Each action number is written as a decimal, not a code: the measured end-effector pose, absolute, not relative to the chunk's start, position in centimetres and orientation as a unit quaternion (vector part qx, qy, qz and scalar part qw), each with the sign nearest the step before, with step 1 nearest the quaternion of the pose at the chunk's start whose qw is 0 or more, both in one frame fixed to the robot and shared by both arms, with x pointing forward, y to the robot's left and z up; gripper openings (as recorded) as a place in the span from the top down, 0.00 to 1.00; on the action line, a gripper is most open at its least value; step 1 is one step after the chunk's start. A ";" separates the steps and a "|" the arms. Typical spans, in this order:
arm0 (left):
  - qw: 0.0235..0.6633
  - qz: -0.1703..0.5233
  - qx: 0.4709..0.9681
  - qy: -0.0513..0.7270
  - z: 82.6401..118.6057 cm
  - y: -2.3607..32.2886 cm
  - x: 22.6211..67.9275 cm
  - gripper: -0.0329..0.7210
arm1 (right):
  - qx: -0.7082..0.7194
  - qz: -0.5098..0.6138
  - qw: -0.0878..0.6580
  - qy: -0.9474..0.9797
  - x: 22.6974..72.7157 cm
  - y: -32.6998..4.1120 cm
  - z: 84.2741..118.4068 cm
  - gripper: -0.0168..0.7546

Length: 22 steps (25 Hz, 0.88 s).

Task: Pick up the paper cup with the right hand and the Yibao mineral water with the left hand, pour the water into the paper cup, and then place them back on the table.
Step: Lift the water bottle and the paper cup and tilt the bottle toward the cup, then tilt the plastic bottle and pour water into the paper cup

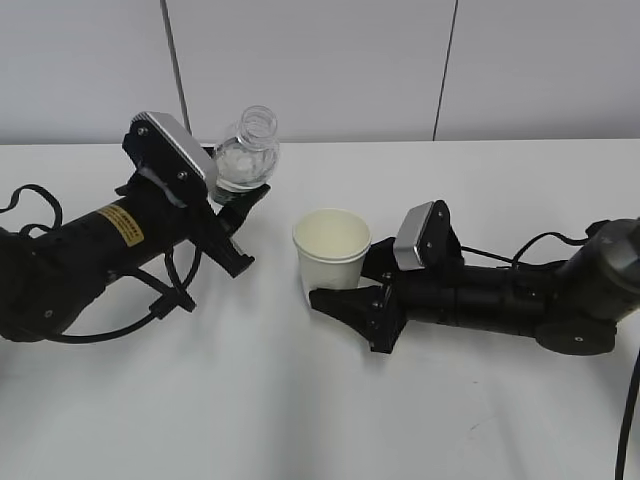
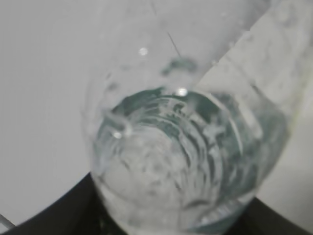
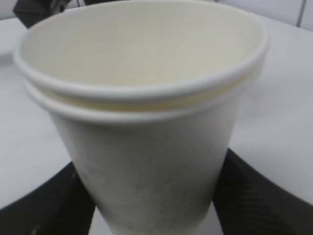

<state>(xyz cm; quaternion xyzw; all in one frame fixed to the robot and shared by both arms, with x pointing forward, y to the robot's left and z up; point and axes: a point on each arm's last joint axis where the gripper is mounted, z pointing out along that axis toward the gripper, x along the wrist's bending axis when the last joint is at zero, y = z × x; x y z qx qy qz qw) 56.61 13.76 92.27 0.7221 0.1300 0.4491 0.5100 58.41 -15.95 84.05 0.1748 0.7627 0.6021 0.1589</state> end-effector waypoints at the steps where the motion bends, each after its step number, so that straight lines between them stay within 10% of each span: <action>1: 0.507 0.452 0.723 0.127 92.3 13.7 56.7 0.46 | 0.170 0.604 0.151 0.764 58.4 -15.8 84.1 0.34; 22: 0.413 0.521 0.746 0.041 92.0 14.1 57.1 0.49 | 0.099 0.604 0.052 0.789 58.9 -14.4 85.2 0.34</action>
